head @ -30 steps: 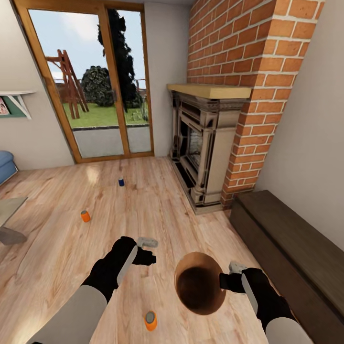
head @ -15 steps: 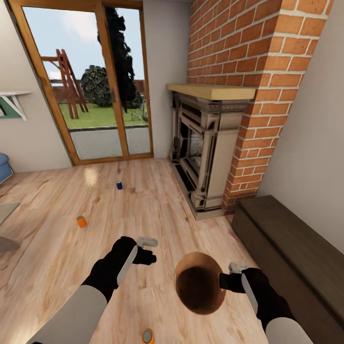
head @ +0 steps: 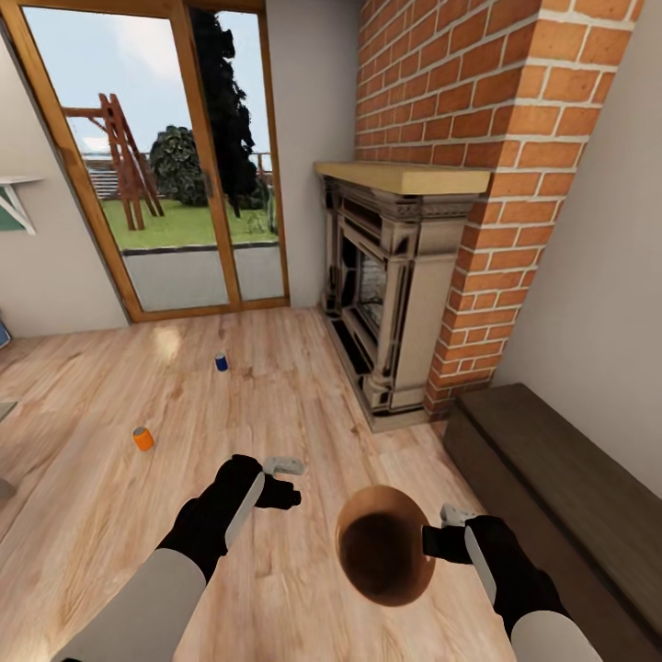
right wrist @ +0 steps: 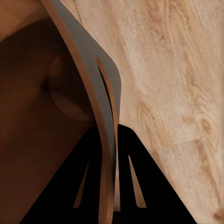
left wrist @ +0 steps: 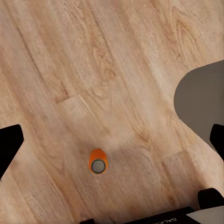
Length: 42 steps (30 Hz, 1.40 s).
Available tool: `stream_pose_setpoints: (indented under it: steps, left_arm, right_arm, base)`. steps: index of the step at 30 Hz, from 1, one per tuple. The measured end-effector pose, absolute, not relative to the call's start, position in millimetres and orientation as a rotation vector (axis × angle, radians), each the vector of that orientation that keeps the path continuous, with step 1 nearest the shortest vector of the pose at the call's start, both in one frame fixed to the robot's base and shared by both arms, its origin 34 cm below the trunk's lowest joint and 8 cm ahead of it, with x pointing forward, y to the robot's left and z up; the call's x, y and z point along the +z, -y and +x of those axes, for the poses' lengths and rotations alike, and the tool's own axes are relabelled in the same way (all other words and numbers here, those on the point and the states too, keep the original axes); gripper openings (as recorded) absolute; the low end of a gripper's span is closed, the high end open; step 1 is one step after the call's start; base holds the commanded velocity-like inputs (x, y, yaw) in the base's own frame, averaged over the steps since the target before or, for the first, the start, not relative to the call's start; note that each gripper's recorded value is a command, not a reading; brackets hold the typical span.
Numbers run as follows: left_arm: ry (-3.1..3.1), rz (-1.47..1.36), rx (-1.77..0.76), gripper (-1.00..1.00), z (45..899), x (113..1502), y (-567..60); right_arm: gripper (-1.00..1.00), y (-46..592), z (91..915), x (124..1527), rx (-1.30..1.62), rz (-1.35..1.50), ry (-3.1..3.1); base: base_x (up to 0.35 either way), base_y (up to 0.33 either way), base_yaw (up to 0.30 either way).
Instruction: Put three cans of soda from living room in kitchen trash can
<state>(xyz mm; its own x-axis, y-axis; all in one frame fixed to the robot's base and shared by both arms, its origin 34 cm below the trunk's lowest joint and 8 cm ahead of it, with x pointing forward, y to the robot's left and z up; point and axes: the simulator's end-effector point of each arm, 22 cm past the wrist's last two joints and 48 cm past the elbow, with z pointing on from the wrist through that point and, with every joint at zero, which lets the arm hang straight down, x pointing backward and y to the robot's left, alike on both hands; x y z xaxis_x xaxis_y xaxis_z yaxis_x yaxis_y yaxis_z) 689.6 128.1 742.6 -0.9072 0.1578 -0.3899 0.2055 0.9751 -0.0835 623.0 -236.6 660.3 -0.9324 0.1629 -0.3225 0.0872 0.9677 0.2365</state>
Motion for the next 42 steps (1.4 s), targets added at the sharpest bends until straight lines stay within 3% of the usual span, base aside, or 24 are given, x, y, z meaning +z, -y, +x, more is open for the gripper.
stream_pose_setpoints:
  steps: [15,42]
  left_arm:
    - [-2.727,0.261,-0.173,1.0,691.0,744.6,-127.7]
    - [-2.726,0.26,-0.178,1.0,690.9,743.9,-125.7]
  right_arm:
    - [-1.0,236.4,622.9,660.2,0.312,0.181,-2.772]
    - [-1.0,235.4,623.0,660.5,0.321,0.187,-2.771]
  base:
    - [0.073,0.042,-0.102]
    - [0.011,0.026,-0.016]
